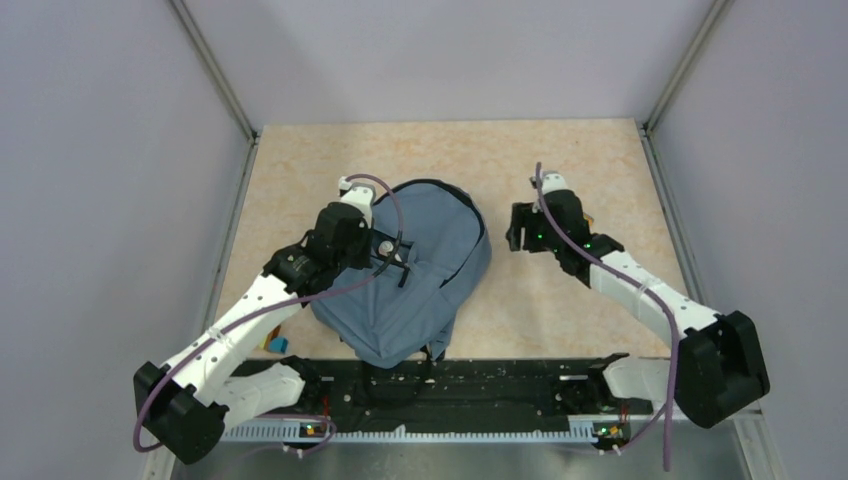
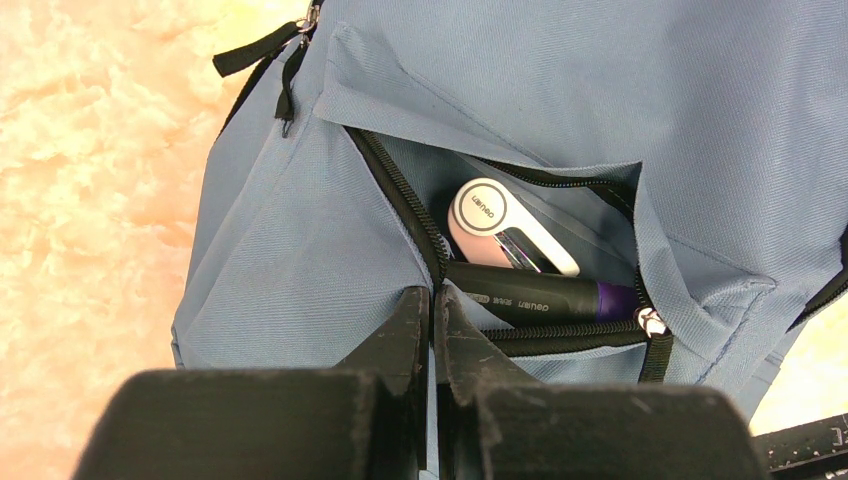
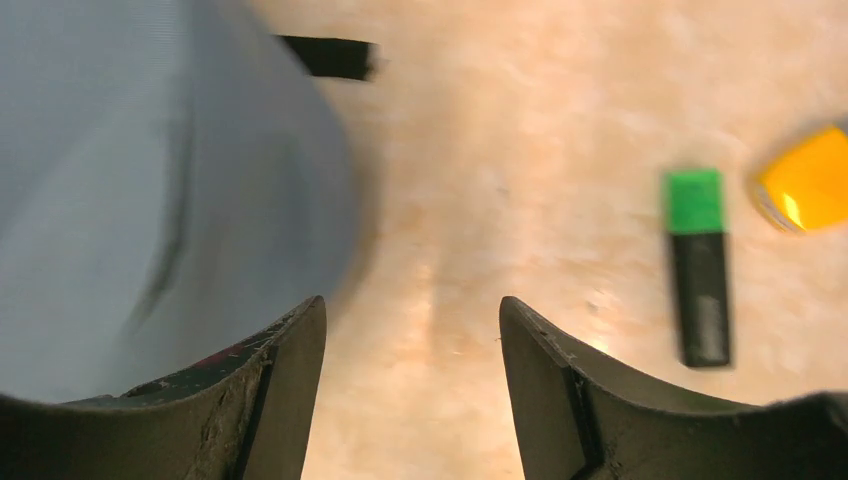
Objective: Pack the student bag
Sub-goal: Place the stationery in the student bag, then pick up the stationery from the center of the board.
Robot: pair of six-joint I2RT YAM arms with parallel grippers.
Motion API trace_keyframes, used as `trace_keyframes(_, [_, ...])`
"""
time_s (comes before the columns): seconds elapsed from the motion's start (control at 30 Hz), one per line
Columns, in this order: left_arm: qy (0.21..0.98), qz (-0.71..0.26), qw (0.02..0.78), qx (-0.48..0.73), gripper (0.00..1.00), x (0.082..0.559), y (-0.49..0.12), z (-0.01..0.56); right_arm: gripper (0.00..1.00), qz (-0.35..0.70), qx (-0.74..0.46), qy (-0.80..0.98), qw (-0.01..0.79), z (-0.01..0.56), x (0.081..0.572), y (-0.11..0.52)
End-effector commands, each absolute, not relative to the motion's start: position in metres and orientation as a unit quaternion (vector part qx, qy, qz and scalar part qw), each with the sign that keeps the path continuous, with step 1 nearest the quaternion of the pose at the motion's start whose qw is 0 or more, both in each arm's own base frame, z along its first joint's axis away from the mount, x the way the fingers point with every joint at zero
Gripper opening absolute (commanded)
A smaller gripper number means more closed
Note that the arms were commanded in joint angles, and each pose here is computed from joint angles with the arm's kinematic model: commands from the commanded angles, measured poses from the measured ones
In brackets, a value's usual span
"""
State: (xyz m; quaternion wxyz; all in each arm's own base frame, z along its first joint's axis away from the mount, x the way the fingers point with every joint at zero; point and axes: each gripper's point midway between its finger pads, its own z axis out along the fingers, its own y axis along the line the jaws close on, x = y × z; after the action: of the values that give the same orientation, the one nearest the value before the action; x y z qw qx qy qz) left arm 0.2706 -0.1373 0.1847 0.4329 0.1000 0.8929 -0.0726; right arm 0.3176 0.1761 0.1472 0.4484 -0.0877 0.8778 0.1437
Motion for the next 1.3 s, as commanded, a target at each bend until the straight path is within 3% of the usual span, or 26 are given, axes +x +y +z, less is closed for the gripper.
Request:
trace_keyframes(0.0, [0.874, -0.065, 0.476, 0.078, 0.0, 0.285, -0.131, 0.203, 0.63, 0.106, -0.018, 0.902, 0.418, 0.12, 0.326, 0.121])
trace_keyframes(0.47, [0.874, -0.067, 0.475, 0.08, 0.0, 0.284, -0.132, 0.203, 0.7, 0.026, 0.094, 0.931, 0.351, 0.059, 0.356, 0.024])
trace_keyframes(0.8, [0.874, -0.069, 0.475, 0.081, 0.0, 0.284, -0.133, 0.204, 0.75, 0.024, 0.094, 0.941, 0.323, 0.039, 0.358, 0.021])
trace_keyframes(1.27, [0.873, -0.068, 0.477, 0.079, 0.0, 0.284, -0.132, 0.205, 0.63, 0.106, 0.061, 0.936, 0.33, 0.052, 0.344, 0.051])
